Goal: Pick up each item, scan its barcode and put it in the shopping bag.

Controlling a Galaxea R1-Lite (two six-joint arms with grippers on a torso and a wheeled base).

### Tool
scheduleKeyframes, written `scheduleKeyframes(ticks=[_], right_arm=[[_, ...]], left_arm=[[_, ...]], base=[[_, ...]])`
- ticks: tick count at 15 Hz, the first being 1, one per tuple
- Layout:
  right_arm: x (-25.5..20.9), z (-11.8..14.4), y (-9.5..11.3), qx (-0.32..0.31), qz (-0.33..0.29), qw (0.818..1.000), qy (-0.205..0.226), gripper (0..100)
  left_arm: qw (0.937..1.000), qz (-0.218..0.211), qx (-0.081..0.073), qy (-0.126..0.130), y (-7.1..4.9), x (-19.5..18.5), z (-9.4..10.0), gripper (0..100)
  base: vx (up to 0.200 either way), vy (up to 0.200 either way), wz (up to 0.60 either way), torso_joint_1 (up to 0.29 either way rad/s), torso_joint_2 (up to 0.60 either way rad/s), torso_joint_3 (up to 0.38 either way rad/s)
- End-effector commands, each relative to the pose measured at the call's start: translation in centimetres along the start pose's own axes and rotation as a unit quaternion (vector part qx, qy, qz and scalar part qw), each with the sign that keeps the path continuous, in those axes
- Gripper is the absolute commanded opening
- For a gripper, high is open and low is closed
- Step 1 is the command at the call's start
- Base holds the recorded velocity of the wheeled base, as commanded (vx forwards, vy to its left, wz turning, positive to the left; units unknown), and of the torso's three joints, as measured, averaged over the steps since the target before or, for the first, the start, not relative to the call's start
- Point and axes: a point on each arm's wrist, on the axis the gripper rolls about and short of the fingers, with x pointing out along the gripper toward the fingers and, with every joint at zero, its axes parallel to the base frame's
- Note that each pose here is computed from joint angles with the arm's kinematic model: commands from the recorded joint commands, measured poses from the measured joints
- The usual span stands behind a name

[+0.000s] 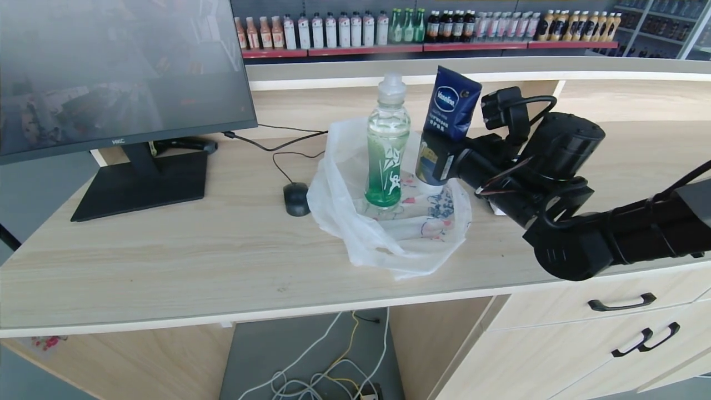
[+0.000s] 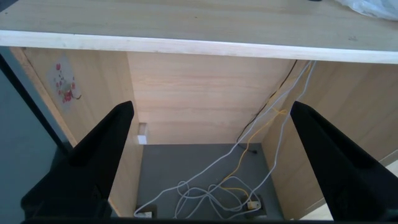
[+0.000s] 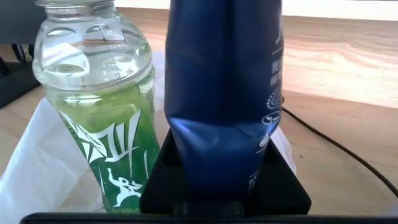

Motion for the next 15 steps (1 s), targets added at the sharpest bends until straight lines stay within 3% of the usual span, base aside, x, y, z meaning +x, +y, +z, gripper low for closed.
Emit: scheduleKeyframes(ticks=[1,15], right_arm=[[0.4,-1.2,0.1,0.002,-0.002,1.000,0.013,0],[2.6,-3.9,0.1,0.007,-0.022,1.000,0.019,0]], left_arm=[[1.0000,0.000,0.000,0.001,0.0,0.0,0.0,100],[1.0000,0.000,0.000,0.000,0.0,0.0,0.0,100]], base=[[0.000,0.000,0.00,0.000,0.00,0.000],[0.000,0.000,0.00,0.000,0.00,0.000]])
